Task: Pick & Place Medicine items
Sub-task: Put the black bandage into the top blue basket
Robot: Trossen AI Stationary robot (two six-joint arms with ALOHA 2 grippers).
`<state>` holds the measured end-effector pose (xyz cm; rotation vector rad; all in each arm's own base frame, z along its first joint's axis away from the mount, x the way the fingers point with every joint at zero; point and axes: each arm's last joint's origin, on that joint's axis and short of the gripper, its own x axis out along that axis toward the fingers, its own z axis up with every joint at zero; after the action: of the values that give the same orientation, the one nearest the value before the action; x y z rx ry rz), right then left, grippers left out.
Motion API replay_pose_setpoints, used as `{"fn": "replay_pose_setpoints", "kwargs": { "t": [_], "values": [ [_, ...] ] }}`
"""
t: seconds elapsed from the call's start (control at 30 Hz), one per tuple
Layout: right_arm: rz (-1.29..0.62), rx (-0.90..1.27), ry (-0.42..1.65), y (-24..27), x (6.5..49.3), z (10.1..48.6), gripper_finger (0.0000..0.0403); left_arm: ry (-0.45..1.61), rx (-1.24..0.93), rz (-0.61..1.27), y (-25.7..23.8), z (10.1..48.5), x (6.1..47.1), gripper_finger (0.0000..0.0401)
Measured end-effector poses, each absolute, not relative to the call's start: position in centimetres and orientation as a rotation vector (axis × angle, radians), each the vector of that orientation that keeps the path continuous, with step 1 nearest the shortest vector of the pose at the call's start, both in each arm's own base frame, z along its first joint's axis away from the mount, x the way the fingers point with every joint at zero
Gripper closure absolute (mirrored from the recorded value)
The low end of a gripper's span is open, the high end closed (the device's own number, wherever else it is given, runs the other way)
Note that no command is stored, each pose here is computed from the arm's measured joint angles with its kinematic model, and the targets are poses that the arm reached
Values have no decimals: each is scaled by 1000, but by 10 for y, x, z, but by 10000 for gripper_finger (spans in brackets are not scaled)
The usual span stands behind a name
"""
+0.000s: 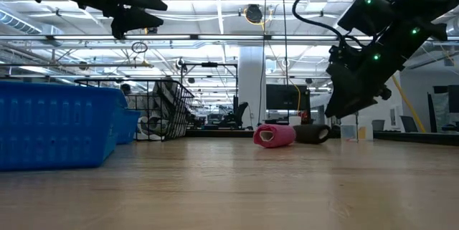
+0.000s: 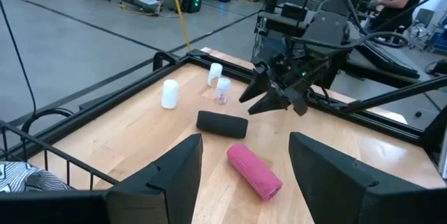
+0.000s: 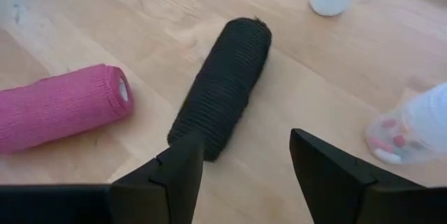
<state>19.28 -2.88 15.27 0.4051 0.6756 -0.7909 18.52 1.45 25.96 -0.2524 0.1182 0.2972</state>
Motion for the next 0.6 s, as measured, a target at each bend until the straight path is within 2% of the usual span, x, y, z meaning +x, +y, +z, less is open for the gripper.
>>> {"fn": "replay_pose_setpoints", "kwargs": {
  "t": [0.37,0.6],
  "values": [
    [-753,517,595,-28,206,150,119,123,-252,298,15,259,186,178],
    [-814,496,650,-30,210,133,110,153,-262,302,15,253,193,178]
  ]
}}
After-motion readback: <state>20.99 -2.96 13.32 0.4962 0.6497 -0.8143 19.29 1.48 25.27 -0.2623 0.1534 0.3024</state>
